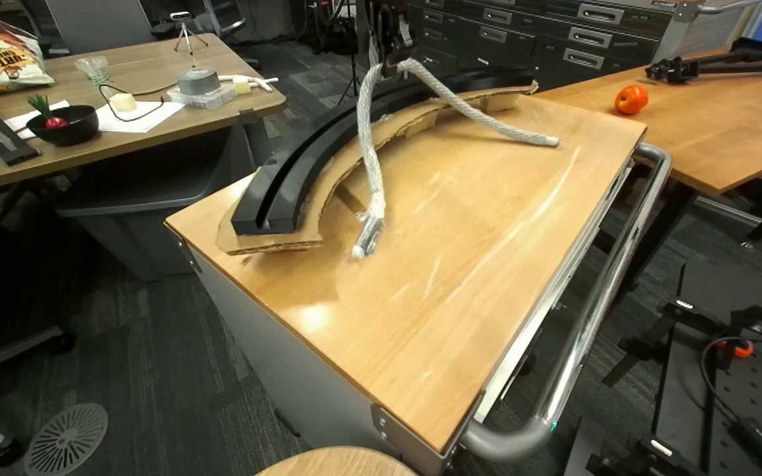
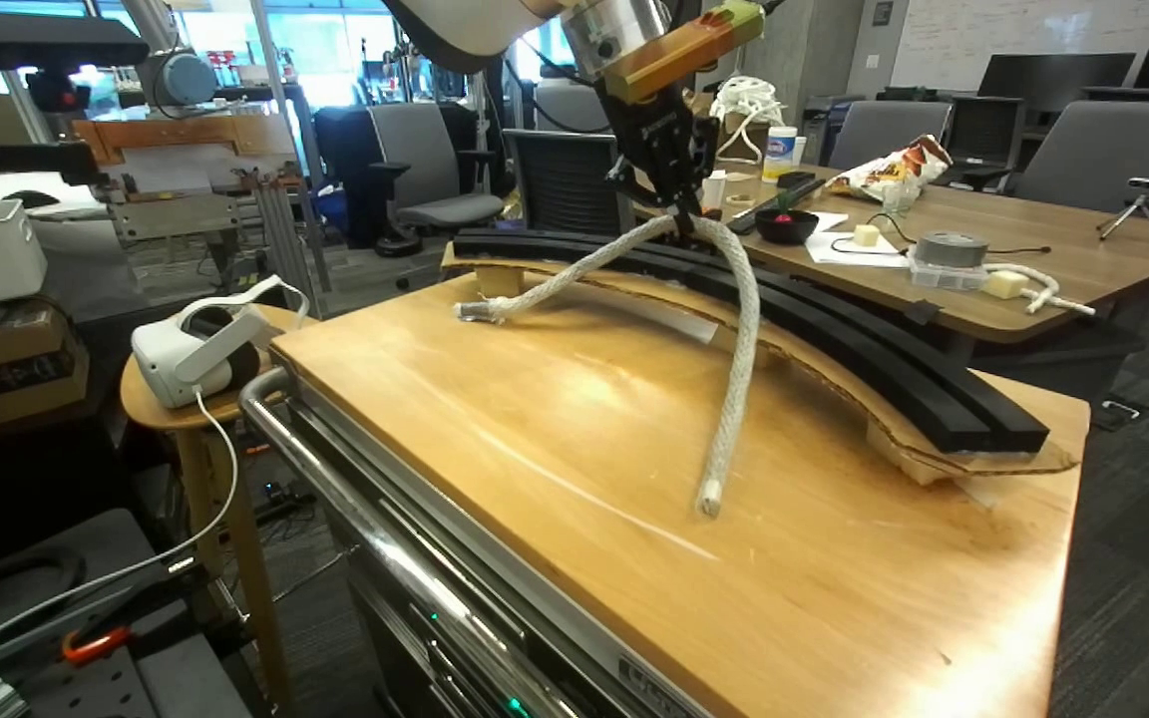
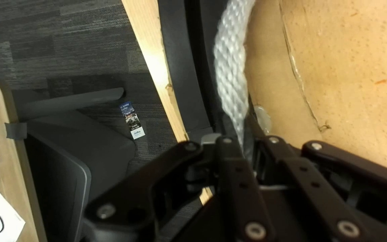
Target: Put the white rope on the black board
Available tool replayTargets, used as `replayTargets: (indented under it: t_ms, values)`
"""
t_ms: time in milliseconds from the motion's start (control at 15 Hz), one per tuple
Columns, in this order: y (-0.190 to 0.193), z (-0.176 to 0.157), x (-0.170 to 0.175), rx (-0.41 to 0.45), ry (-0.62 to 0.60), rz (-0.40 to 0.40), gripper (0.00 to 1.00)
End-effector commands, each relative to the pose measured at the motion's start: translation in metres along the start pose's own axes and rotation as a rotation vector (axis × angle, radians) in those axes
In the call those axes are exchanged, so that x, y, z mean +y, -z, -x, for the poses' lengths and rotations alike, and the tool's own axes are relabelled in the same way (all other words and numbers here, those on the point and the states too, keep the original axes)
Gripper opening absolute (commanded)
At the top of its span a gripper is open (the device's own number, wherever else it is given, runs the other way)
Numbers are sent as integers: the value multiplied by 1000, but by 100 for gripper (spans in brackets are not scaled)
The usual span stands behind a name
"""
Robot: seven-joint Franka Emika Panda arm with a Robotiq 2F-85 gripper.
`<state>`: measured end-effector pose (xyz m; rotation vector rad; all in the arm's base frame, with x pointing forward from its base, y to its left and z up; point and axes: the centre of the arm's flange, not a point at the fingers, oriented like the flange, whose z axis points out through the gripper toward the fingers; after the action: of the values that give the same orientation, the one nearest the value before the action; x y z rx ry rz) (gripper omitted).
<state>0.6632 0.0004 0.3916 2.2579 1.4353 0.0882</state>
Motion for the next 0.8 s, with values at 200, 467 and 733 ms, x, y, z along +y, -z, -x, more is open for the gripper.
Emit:
replayTargets:
  t_ms: [200, 467, 733]
  values:
    - [-24, -21, 39, -32, 3, -38, 3]
    - [-37, -27, 47, -49, 10, -89, 3]
    - [-41, -34, 52, -24, 32, -167, 3]
